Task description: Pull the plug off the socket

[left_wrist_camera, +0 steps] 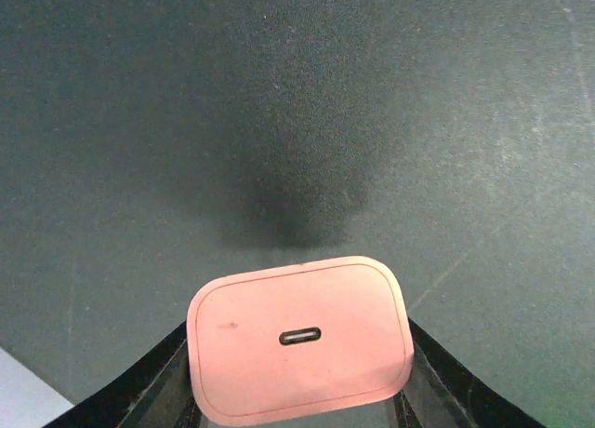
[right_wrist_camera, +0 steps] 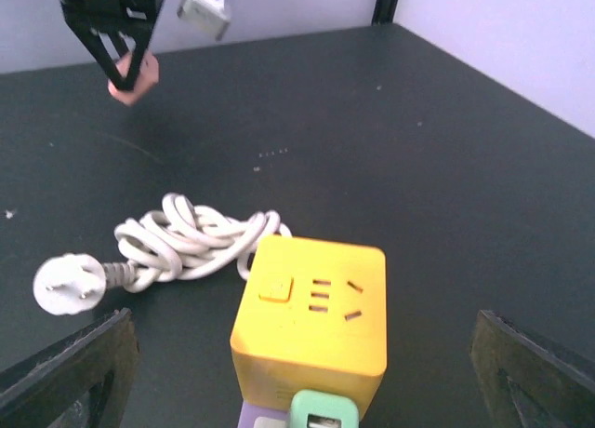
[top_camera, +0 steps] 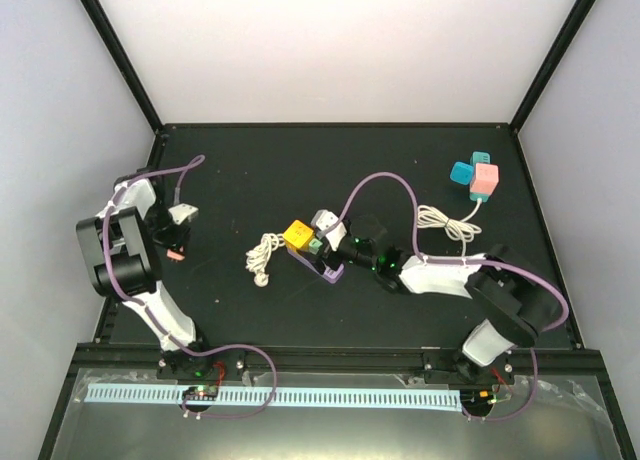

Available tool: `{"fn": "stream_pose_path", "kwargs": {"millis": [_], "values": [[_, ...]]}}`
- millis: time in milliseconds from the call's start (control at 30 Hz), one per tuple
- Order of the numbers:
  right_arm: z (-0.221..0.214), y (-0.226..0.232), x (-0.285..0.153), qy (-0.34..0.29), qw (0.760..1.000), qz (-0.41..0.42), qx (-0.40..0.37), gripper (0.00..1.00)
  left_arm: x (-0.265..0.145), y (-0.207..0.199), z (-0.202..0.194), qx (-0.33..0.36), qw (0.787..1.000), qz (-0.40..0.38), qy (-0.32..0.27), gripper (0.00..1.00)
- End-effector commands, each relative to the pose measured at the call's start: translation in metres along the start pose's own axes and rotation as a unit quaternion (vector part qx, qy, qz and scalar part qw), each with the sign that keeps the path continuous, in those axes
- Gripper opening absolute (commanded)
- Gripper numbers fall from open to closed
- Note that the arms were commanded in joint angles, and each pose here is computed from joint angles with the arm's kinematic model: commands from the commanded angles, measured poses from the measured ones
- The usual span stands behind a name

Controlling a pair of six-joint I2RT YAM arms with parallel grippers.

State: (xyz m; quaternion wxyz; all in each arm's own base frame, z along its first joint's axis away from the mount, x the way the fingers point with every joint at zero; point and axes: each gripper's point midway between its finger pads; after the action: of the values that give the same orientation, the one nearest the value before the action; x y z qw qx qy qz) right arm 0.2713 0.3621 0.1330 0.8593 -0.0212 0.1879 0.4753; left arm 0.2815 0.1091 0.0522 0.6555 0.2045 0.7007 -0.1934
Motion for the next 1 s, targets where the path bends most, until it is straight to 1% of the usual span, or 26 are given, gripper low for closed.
{"fn": "stream_pose_path", "kwargs": {"millis": [0,200,233,367,467,600,733,767,833,867,900,967], "values": [[0.012,0.007,-0.012,-0.009,1.0,0.016,-0.009,1.0,0.001,0.011,0.0,0.0,1.0,-0.001,0.018,0.3],[0.025,0.009,-0.02,-0.017,1.0,0.014,-0.015,1.0,0.015,0.01,0.004,-0.005,0.999,-0.027,0.026,0.39],[0.025,0.008,-0.021,-0.015,1.0,0.014,-0.015,1.0,0.017,0.011,0.005,-0.006,0.999,-0.029,0.027,0.42],[0.023,0.011,-0.027,-0.001,1.0,0.019,-0.013,1.0,0.022,0.013,0.009,-0.005,0.999,-0.031,0.021,0.48],[0.014,0.014,-0.029,0.023,0.999,0.026,-0.015,1.0,0.024,0.011,0.013,-0.006,0.999,-0.038,0.013,0.52],[0.01,0.011,-0.038,0.024,0.999,0.02,-0.019,1.0,0.026,0.006,0.017,-0.009,0.998,-0.054,0.004,0.61],[0.008,0.005,-0.044,0.033,0.999,0.021,-0.012,0.99,0.018,0.004,0.02,-0.011,0.998,-0.058,-0.009,0.7],[0.008,0.004,-0.046,0.035,0.999,0.02,-0.01,0.98,0.013,0.003,0.023,-0.01,0.998,-0.061,-0.018,0.72],[0.007,0.003,-0.049,0.04,0.999,0.019,-0.006,0.97,-0.007,0.0,0.03,-0.005,0.997,-0.062,-0.05,0.84],[0.006,0.002,-0.051,0.044,0.999,0.02,-0.004,0.96,-0.02,-0.003,0.037,0.001,0.995,-0.063,-0.074,0.88],[0.003,0.002,-0.053,0.049,0.999,0.021,-0.001,0.95,-0.037,-0.007,0.043,0.009,0.993,-0.061,-0.101,0.9],[-0.004,0.0,-0.056,0.061,0.998,0.021,0.005,0.95,-0.066,-0.017,0.059,0.031,0.985,-0.066,-0.156,0.9]]}}
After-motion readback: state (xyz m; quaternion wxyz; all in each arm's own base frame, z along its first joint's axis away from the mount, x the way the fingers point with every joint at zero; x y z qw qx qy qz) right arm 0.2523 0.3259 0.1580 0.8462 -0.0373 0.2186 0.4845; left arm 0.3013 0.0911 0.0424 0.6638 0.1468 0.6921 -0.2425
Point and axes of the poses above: each gripper's point midway between its finger pads, its own x axis out along the fingers, its own y axis along the line the jaws close on, z = x × y, and after that the axes turned 14 degrees about x, right-handed
